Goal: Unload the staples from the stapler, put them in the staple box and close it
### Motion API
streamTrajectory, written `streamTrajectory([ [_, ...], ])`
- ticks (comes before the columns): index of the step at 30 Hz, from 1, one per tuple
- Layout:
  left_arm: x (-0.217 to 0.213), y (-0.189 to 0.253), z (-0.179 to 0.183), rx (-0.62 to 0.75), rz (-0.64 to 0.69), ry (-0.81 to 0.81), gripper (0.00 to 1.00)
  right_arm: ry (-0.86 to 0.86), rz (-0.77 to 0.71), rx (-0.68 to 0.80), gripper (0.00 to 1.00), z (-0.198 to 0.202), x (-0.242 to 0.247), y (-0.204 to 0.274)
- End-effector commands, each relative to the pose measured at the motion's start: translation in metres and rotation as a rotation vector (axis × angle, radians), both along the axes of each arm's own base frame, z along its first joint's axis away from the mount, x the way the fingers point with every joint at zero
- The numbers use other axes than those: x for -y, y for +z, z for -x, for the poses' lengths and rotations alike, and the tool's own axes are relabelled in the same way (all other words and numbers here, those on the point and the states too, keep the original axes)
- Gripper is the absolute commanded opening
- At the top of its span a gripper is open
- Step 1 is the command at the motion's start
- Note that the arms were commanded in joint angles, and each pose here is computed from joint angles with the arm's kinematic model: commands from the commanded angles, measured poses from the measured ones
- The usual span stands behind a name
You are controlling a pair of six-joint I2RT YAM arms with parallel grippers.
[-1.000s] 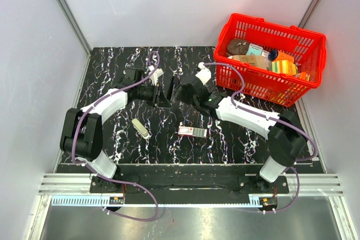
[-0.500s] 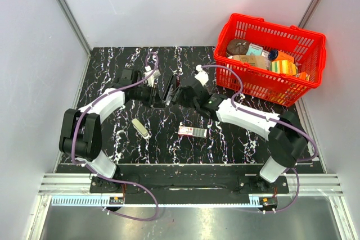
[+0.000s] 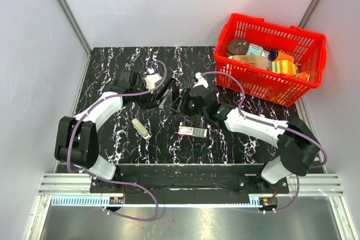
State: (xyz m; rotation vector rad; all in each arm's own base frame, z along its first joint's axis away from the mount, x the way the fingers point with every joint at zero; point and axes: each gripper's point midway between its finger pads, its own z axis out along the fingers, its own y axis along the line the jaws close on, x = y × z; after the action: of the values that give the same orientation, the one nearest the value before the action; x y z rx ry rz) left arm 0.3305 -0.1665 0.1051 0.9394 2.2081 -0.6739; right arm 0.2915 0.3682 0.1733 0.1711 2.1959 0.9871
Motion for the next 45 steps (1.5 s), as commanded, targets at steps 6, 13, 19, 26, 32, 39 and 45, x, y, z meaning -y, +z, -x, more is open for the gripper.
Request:
streamTrajectory([
  [6, -0.028, 0.024, -0.046, 0.353, -0.187, -0.021, 0.0, 0.17, 0.038, 0.115, 0.0, 0.031, 0.014, 0.02],
  [13, -0.035, 0.021, -0.05, 0.443, -0.278, -0.04, 0.0, 0.176, 0.069, 0.108, 0.0, 0.037, 0.028, 0.02],
  [19, -0.036, 0.015, -0.046, 0.551, -0.395, -0.109, 0.0, 0.175, 0.095, 0.122, 0.0, 0.039, 0.043, 0.022],
  [26, -0.027, 0.005, -0.038, 0.69, -0.539, -0.215, 0.0, 0.19, 0.11, 0.125, 0.0, 0.037, 0.048, 0.025],
  [32, -0.026, 0.004, -0.043, 0.835, -0.688, -0.244, 0.0, 0.211, 0.167, 0.151, 0.0, 0.034, 0.059, 0.025],
  [39, -0.022, 0.015, -0.05, 1.019, -0.803, -0.244, 0.0, 0.245, 0.22, 0.186, 0.0, 0.033, 0.068, 0.023],
  [45, -0.017, 0.033, -0.053, 1.184, -0.869, -0.255, 0.0, 0.246, 0.262, 0.19, 0.0, 0.032, 0.075, 0.02],
])
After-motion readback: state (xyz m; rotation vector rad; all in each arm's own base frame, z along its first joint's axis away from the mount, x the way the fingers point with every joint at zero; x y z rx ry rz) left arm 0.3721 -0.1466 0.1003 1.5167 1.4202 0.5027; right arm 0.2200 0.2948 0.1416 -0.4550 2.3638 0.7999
